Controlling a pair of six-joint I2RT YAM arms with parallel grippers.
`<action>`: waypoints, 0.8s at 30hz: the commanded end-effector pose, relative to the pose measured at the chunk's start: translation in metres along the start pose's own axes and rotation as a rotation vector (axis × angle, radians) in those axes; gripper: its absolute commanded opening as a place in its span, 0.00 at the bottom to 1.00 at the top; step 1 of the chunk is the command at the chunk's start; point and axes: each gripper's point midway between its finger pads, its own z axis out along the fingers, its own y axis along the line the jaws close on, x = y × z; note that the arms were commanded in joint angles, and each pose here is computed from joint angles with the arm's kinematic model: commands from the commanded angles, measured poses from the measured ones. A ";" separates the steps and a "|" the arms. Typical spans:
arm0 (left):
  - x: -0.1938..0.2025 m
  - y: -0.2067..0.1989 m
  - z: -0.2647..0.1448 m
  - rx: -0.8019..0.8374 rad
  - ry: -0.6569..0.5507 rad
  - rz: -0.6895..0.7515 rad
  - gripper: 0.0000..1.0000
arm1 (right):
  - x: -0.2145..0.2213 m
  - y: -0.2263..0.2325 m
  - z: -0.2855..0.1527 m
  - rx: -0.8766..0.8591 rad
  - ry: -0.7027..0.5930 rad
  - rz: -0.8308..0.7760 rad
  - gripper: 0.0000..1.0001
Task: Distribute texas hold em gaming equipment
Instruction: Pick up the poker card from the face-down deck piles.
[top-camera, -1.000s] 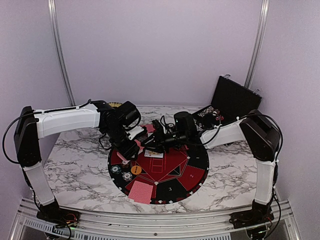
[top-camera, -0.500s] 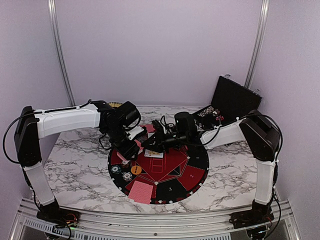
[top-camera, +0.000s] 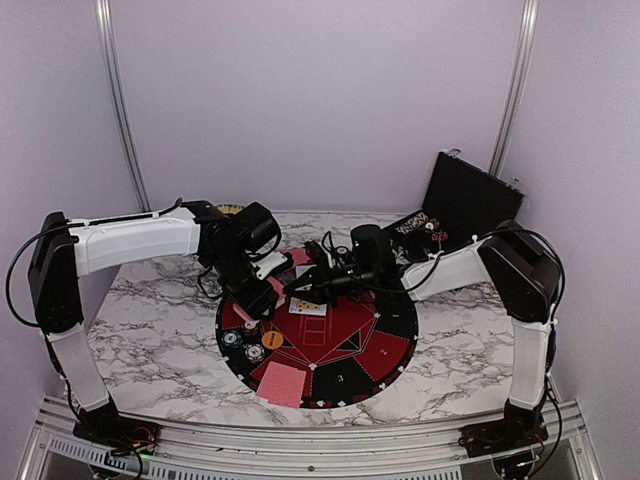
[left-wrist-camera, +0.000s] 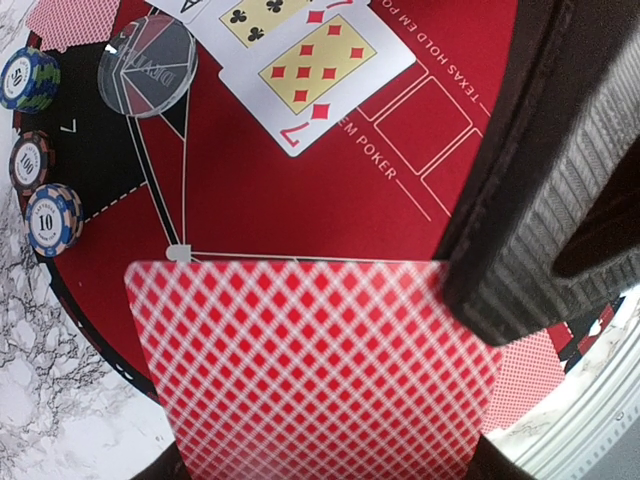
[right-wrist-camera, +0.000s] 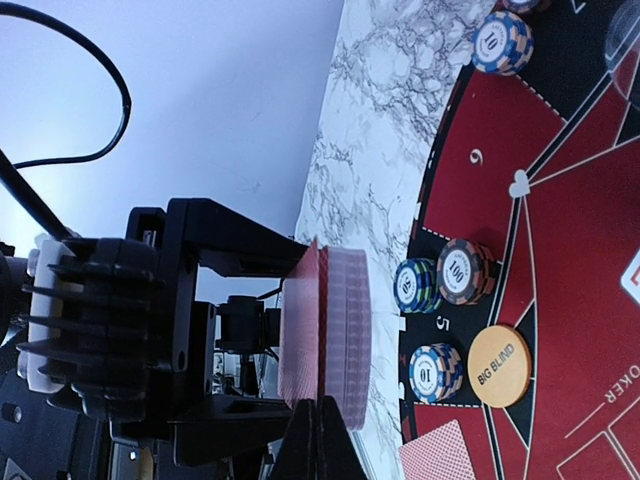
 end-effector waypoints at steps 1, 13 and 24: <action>0.000 0.006 -0.005 -0.015 -0.008 -0.007 0.24 | -0.009 0.019 -0.012 -0.043 -0.037 -0.020 0.00; 0.003 0.008 -0.006 -0.021 -0.008 -0.013 0.24 | -0.022 0.024 -0.035 -0.058 -0.127 0.008 0.00; 0.007 0.010 -0.004 -0.025 -0.004 -0.017 0.24 | -0.029 0.015 -0.052 -0.026 -0.181 0.025 0.00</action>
